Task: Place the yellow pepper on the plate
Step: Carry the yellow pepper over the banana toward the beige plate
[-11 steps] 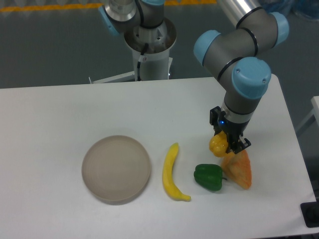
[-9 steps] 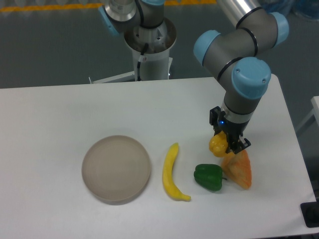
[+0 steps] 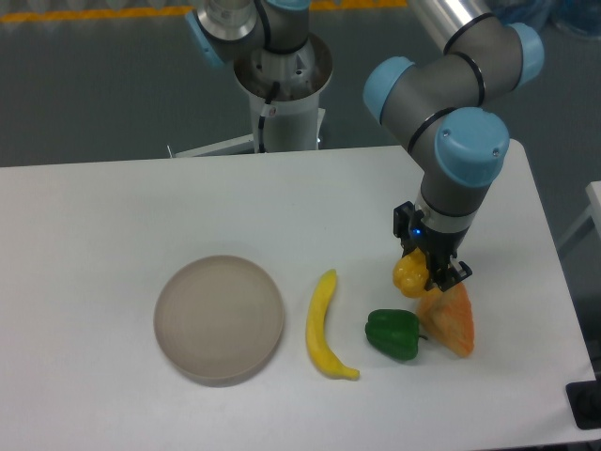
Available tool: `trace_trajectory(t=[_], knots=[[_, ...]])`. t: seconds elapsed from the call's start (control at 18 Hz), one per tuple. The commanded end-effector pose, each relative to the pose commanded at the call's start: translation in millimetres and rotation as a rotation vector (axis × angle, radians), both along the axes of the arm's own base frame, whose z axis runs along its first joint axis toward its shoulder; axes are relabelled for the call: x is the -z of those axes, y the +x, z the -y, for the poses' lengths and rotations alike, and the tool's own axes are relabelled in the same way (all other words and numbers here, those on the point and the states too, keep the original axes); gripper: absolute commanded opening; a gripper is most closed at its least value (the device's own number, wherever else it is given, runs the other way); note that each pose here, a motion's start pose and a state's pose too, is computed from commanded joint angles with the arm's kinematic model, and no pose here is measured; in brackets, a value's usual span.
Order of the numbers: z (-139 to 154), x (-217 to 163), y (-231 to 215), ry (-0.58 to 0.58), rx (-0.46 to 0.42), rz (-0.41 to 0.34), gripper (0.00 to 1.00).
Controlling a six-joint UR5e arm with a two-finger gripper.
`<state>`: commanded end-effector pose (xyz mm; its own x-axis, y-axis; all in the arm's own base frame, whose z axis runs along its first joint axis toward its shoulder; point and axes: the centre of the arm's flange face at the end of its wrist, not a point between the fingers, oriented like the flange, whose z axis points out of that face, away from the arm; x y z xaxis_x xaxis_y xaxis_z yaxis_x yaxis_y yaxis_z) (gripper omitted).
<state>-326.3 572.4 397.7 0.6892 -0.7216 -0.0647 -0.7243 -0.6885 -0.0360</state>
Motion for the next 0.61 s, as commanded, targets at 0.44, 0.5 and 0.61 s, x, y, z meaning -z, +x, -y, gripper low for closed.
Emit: trace_trajectory(t=[0.44,0.5,0.61], knots=[[-24.3,-0.9,91.2,0.002,0.027,0.024,0.28],[-28.9,-1.9,104.2,0.003,0.027,0.025,0.28],[-41.6,2.0,141.4,-0.002,0.020,0.033,0.28]])
